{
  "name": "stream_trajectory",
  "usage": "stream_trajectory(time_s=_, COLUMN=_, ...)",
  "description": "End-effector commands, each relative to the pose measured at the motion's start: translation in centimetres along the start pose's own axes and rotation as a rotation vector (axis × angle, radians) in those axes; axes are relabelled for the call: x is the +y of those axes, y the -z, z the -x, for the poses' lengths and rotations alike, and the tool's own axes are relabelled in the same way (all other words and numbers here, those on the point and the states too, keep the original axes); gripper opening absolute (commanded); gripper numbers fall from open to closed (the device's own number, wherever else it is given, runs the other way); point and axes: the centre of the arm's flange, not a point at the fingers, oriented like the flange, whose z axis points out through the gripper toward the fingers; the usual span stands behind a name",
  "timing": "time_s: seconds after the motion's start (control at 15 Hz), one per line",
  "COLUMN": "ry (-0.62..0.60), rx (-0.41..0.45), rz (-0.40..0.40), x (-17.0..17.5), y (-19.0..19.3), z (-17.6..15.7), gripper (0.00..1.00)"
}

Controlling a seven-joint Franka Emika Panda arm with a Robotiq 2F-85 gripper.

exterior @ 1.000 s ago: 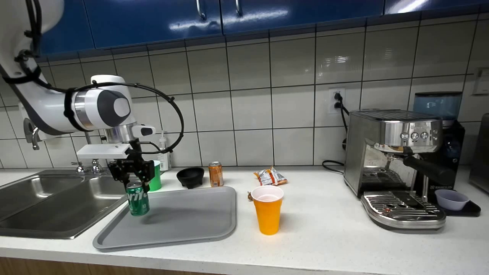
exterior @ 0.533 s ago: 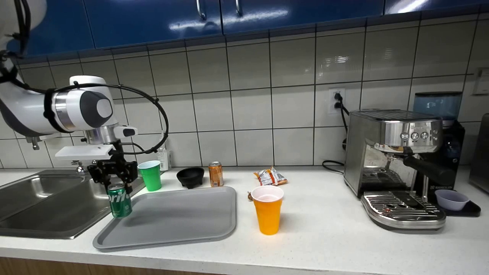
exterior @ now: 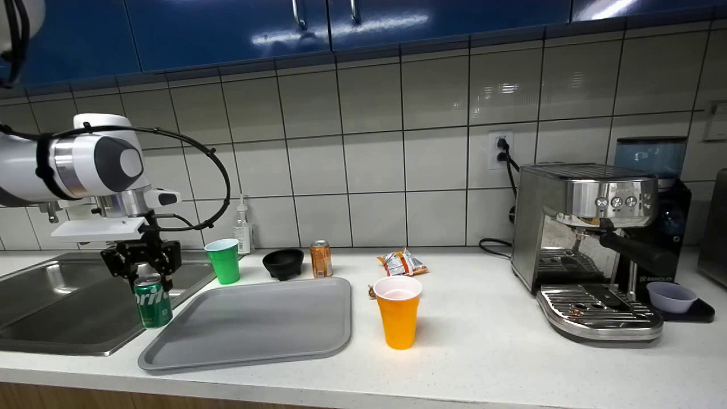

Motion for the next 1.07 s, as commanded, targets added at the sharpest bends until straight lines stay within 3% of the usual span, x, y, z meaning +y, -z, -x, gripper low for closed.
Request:
stream_trajectory(time_s=0.0, ry=0.047, rx=-0.002, rz=-0.003, x=-1.6, y=0.8, z=-0.2, gripper=0.39)
stream_trajectory(time_s=1.0, ry=0.131, rx=-0.061, rz=-0.001, x=-5.3, y=-2.7, z=0.0, gripper=0.39)
